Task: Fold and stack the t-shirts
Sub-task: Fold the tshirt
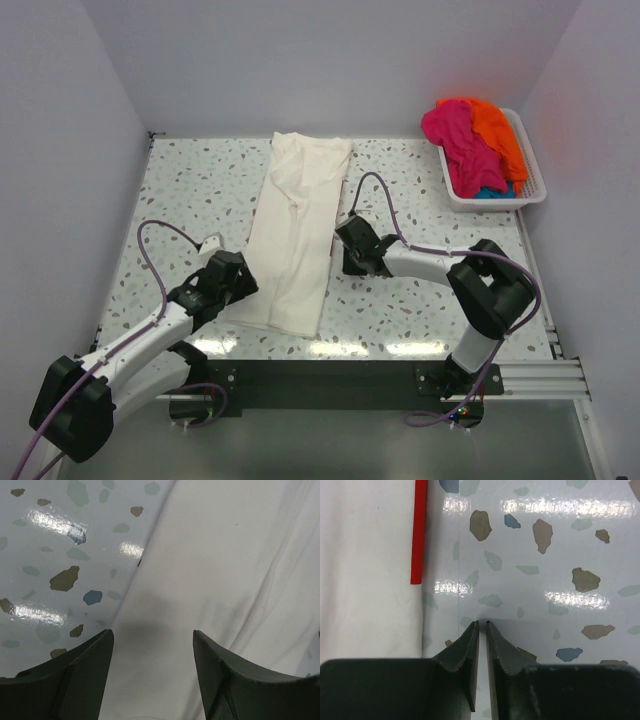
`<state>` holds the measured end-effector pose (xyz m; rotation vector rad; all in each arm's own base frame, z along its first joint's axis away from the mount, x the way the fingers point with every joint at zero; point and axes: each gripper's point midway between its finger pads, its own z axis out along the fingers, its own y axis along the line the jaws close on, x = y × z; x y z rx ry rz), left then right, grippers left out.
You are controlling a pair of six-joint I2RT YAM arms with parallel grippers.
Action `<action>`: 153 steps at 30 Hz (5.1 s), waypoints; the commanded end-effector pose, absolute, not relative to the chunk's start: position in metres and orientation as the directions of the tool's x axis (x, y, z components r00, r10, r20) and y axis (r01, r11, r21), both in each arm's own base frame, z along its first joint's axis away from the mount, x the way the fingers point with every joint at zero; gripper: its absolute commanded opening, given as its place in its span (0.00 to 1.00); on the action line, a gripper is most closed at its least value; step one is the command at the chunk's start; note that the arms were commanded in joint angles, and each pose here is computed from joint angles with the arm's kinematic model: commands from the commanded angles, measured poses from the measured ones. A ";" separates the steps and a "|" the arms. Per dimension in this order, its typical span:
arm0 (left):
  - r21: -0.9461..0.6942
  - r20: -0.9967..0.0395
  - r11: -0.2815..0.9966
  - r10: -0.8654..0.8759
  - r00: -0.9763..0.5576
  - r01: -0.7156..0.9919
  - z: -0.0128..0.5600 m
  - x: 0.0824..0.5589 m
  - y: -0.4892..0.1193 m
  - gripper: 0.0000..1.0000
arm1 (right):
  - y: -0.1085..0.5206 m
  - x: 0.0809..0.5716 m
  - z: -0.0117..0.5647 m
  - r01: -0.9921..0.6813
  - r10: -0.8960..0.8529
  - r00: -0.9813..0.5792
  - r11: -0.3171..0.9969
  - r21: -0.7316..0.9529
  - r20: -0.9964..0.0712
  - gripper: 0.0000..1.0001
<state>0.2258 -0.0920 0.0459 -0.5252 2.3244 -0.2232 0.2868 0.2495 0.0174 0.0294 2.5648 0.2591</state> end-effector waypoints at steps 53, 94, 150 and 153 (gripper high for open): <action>-0.480 -0.598 0.877 -0.344 -0.724 -0.021 0.039 0.214 -0.142 0.76 | 0.216 0.300 0.023 -0.056 0.031 -0.862 0.986 0.156 -0.507 0.40; -0.496 -0.338 0.860 -0.318 -0.886 -0.120 -0.023 0.121 -0.152 0.52 | 0.195 0.136 -0.005 0.013 0.133 -0.925 0.948 0.319 -0.357 0.49; -0.472 -0.621 0.870 -0.443 -0.647 -0.142 0.118 0.269 -0.195 0.00 | 0.234 0.292 0.118 -0.146 0.032 -0.766 0.964 0.222 -0.642 0.00; -0.468 -0.626 0.863 -0.474 -0.620 -0.188 0.116 0.296 -0.190 0.00 | 0.236 0.323 0.118 -0.121 0.050 -0.753 0.969 0.213 -0.657 0.00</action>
